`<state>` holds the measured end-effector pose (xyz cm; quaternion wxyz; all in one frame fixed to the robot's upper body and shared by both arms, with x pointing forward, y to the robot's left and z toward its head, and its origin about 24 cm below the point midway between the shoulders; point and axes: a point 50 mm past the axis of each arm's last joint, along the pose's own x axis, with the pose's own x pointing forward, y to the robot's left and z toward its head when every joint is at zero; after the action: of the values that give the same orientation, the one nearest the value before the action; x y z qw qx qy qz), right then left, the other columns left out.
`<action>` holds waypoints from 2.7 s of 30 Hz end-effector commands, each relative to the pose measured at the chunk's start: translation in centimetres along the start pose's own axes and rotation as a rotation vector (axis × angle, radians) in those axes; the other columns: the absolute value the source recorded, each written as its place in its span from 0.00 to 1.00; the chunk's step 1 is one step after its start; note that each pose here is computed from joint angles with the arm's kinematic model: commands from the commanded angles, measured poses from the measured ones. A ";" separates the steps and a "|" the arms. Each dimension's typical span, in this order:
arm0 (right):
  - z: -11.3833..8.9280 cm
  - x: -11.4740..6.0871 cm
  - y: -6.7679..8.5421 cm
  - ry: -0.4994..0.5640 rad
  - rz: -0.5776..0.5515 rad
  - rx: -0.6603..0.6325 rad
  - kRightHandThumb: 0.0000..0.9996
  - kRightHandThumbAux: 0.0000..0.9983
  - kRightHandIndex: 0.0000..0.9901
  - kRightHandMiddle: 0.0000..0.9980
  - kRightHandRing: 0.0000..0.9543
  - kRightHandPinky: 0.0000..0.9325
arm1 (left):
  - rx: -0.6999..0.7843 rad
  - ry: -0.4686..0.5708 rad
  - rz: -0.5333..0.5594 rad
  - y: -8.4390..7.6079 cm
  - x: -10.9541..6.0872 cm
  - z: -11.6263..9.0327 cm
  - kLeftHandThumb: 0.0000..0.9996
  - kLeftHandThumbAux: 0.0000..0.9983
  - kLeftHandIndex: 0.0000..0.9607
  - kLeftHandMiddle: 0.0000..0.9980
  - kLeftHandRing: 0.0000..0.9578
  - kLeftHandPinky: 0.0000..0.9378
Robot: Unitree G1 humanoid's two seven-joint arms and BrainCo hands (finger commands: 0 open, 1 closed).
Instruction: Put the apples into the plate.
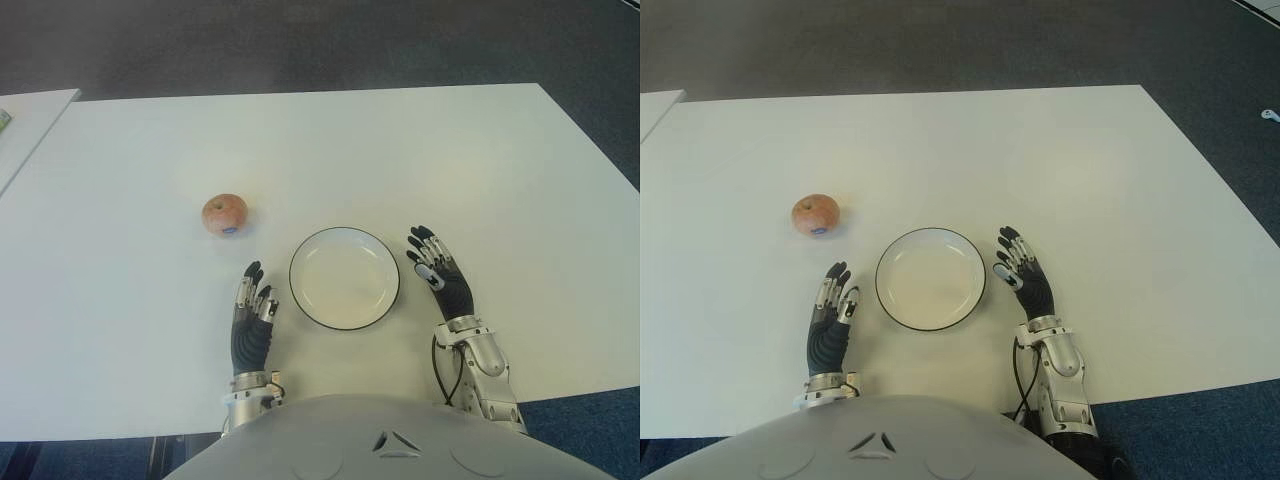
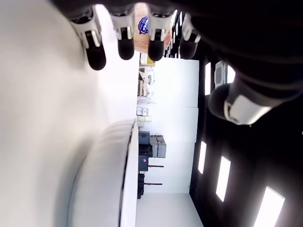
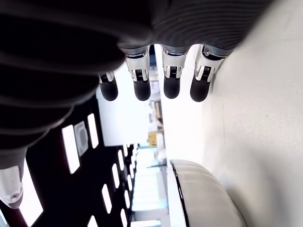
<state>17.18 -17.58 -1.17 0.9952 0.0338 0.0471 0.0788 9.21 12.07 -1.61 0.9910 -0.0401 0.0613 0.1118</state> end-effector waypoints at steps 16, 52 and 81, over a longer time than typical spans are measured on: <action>-2.2 -0.3 1.3 0.113 0.004 0.016 0.13 0.53 0.00 0.00 0.00 0.00 | -0.101 0.015 0.005 0.0 0.4 0.1 0.10 0.46 0.03 0.00 0.00 0.01; -4.4 0.4 1.9 0.161 -0.016 0.028 0.14 0.55 0.00 0.00 0.00 0.00 | 1.591 -0.476 0.069 4.8 6.1 18.1 0.26 0.40 0.06 0.00 0.01 0.09; -5.6 0.1 0.8 0.189 -0.043 0.028 0.14 0.54 0.00 0.00 0.00 0.00 | 1.949 -0.358 -0.173 9.0 16.9 15.1 0.26 0.30 0.05 0.00 0.00 0.01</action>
<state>20.18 -15.93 -1.99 0.9966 0.0271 0.0070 0.0780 24.55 25.46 11.42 0.5975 0.8000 -0.0415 -0.0359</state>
